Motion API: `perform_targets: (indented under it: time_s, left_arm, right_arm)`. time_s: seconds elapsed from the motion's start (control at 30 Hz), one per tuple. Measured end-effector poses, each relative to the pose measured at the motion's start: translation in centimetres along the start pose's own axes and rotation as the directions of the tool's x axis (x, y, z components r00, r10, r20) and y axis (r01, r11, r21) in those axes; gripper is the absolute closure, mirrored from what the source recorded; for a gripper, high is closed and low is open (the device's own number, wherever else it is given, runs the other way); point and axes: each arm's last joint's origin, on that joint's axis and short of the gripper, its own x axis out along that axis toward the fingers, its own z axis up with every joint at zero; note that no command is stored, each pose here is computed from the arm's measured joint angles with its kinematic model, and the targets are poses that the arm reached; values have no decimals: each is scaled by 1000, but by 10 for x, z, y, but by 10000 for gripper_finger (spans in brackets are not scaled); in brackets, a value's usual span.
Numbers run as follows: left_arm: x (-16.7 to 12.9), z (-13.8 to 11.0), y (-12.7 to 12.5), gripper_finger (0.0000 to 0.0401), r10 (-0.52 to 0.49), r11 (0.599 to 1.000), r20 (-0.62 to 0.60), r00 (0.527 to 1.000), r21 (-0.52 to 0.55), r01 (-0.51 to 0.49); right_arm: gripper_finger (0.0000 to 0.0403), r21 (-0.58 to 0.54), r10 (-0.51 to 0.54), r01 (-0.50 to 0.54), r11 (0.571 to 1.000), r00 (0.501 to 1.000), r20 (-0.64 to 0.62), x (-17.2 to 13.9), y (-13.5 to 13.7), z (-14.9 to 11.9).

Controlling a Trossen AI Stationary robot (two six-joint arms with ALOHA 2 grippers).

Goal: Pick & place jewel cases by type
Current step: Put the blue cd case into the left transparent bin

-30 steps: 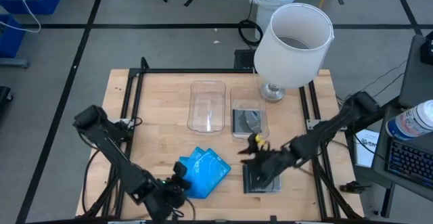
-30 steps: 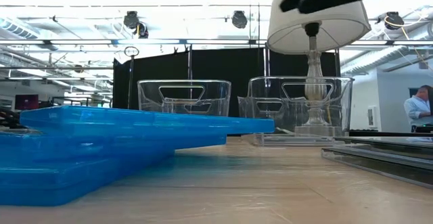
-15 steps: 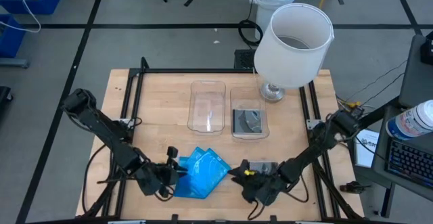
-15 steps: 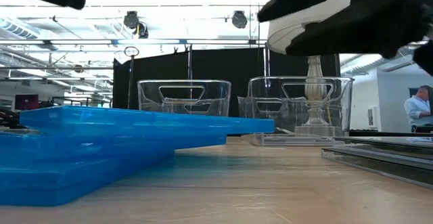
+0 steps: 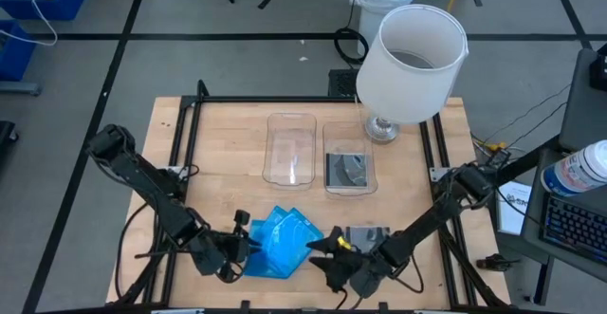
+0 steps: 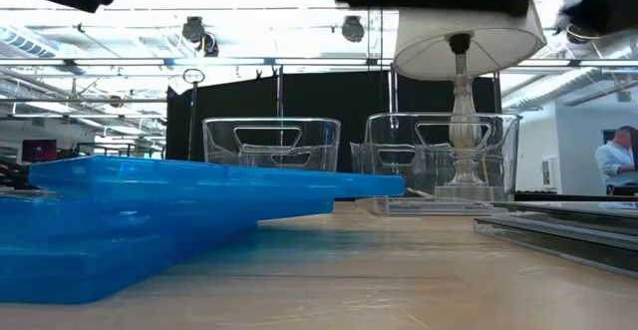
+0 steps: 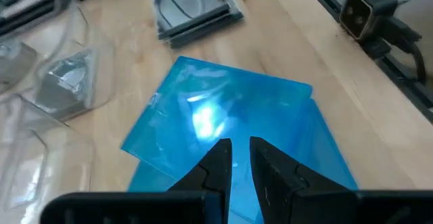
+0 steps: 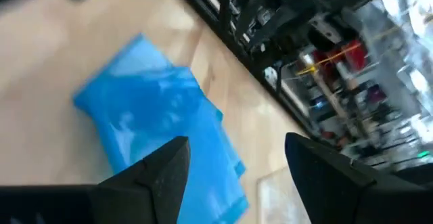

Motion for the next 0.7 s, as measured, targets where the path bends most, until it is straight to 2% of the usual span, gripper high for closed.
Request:
perform_targets:
  time_s: [0.1,0.17,0.2,0.27,0.33,0.37,0.4,0.47,0.57,0.7]
  left_arm:
    - [-1,-1,-2,339,-6,1000,-2,1000,-6,6]
    - [-2,-2,-3,339,-8,1000,-8,1000,-5,8]
    - [-2,-2,-4,339,-11,1000,-9,1000,-6,11]
    - [-3,-3,-5,339,-12,1000,-18,1000,-21,12]
    - [-4,-3,-6,339,-16,999,-18,1000,-32,15]
    - [-4,-4,-6,339,-16,999,-19,1000,-36,15]
    - [-4,-4,-7,339,-15,999,-22,1000,-34,14]
    - [-5,-5,-8,339,-18,999,-24,1000,-29,18]
    - [-6,-6,-10,339,-14,1000,-28,1000,-20,13]
    - [-7,-7,-11,339,-16,1000,-34,999,-20,16]
  right_arm:
    - [187,224,13,-10,975,1000,-12,-3,-15,11]
    - [197,411,72,-51,910,997,-36,-5,-30,14]
    - [201,500,132,-91,861,990,-48,-5,-36,13]
    - [208,667,292,-194,719,956,-38,-5,-48,11]
    - [212,782,425,-258,567,905,-10,-4,-56,7]
    - [212,819,470,-289,496,882,27,-4,-61,7]
    - [212,839,504,-311,446,862,52,-5,-65,6]
    - [212,871,535,-320,372,841,81,-8,-72,5]
    - [211,924,522,-237,301,852,49,-12,-75,-4]
    - [209,979,530,-115,170,848,7,-12,-66,-19]
